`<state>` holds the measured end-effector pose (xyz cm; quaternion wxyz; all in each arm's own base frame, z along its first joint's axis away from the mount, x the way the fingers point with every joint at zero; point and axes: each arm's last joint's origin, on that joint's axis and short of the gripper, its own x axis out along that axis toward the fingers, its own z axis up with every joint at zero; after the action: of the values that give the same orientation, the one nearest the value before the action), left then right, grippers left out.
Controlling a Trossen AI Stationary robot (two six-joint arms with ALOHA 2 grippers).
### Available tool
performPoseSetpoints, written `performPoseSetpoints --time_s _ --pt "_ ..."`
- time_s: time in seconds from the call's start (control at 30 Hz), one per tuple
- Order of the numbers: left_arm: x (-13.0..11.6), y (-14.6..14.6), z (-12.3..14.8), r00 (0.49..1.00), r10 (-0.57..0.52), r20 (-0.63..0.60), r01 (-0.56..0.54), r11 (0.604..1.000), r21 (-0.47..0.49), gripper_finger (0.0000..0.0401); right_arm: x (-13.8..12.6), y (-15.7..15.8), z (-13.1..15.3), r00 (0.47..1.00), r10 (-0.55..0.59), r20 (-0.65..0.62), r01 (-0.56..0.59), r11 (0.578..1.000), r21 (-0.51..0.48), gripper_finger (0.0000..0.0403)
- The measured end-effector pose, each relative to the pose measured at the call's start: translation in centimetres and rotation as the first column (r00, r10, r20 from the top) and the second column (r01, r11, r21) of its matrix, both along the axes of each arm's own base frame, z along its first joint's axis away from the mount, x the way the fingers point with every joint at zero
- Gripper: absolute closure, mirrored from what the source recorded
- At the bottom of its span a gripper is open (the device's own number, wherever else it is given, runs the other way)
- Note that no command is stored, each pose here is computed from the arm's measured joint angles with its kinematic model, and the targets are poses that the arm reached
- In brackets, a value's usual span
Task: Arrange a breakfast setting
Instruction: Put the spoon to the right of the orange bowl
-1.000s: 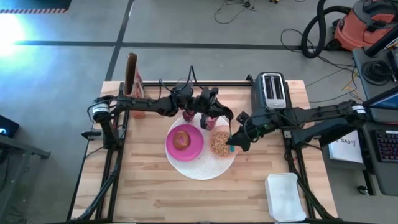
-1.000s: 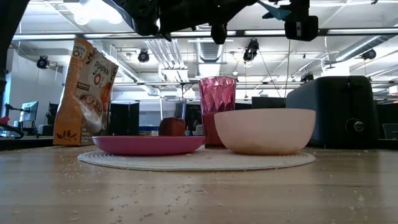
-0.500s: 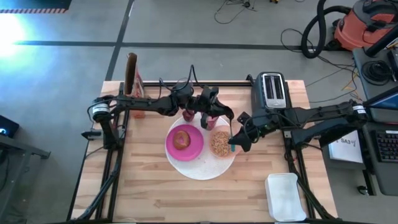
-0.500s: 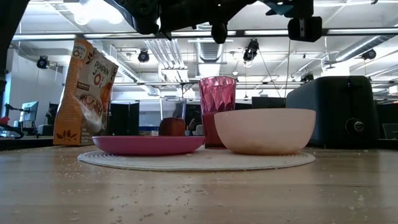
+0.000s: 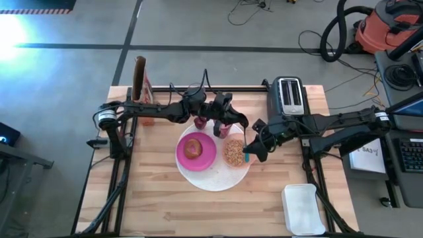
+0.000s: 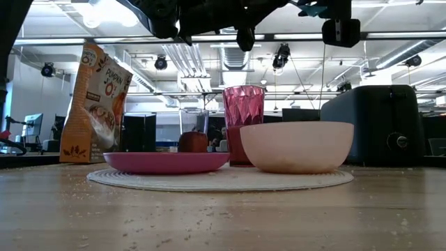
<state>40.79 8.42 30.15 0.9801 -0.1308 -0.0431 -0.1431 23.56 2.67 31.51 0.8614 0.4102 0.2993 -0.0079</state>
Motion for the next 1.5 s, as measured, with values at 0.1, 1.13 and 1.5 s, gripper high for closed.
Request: performPoseSetpoints --time_s 0.1,1.13,1.5 --pt "0.0 0.0 0.0 1.0 -0.002 -0.003 0.002 1.0 -0.001 0.0401 0.0 0.0 0.0 1.0 0.0 -0.001 0.0 1.0 0.0 0.0373" --pt "-1.6 3.0 -0.7 0.944 -0.304 -0.131 0.292 0.951 -0.101 0.0213 -2.4 -1.6 0.0 0.983 -0.13 -0.127 0.131 0.991 0.001 0.0395" --pt "-2.9 4.0 0.1 0.863 -0.484 -0.147 0.459 0.872 -0.171 0.0211 -4.0 -1.7 -2.0 0.9 -0.257 -0.353 0.302 0.95 0.078 0.0395"
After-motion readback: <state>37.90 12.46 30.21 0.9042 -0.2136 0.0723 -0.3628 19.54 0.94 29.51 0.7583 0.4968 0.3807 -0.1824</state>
